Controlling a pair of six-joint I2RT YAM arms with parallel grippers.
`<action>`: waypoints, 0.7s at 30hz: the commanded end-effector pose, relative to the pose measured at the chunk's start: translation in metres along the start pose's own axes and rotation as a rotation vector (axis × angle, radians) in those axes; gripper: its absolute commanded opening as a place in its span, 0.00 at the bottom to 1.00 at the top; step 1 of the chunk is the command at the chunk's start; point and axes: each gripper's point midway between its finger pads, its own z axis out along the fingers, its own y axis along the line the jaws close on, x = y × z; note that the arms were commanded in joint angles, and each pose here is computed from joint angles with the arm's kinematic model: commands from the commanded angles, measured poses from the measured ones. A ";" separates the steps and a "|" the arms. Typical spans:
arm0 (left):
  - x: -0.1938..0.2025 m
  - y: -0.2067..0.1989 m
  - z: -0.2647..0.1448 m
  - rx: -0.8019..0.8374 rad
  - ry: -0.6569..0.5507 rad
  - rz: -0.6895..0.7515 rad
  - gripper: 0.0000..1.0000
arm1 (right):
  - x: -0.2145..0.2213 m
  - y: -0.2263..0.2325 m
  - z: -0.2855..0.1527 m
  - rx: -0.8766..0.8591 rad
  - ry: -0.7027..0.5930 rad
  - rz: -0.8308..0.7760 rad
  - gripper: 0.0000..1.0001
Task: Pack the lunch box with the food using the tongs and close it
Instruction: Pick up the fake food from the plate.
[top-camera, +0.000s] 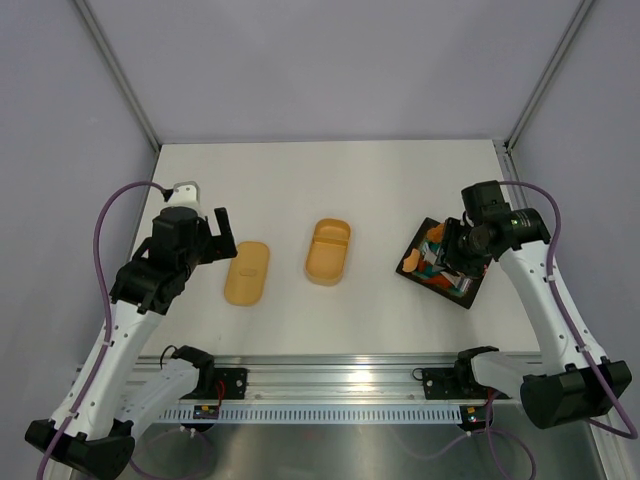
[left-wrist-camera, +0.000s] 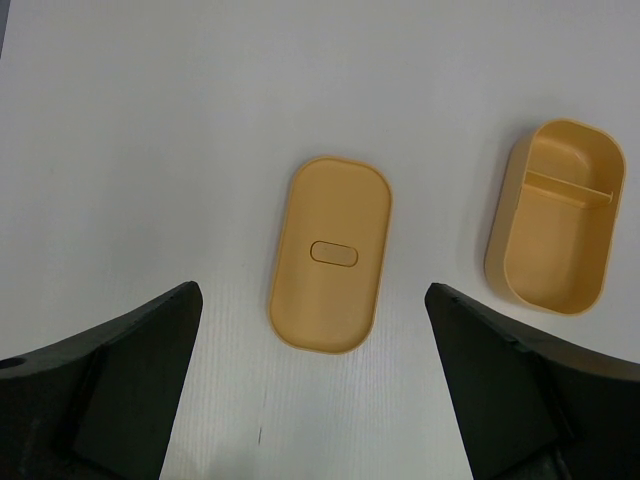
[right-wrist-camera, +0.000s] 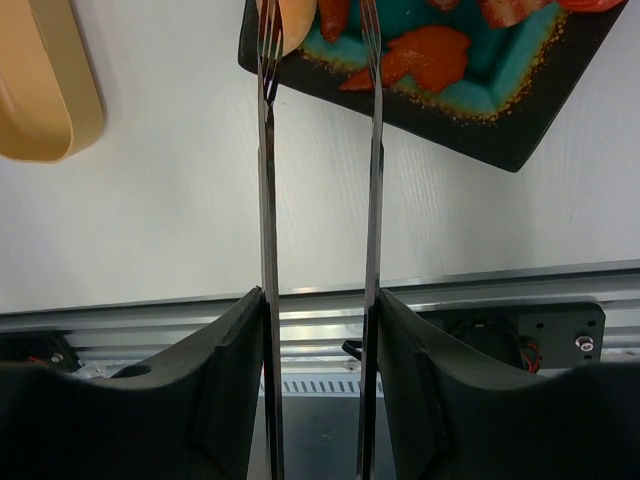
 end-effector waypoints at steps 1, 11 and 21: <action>-0.011 -0.003 -0.003 0.016 -0.043 -0.016 0.99 | -0.003 0.003 0.012 -0.008 0.000 -0.004 0.53; -0.009 -0.002 -0.003 0.013 -0.038 -0.019 0.99 | -0.001 0.003 0.040 -0.004 0.032 -0.006 0.51; -0.006 0.000 -0.002 0.005 -0.035 -0.017 0.99 | -0.007 0.007 0.062 -0.002 0.048 -0.003 0.49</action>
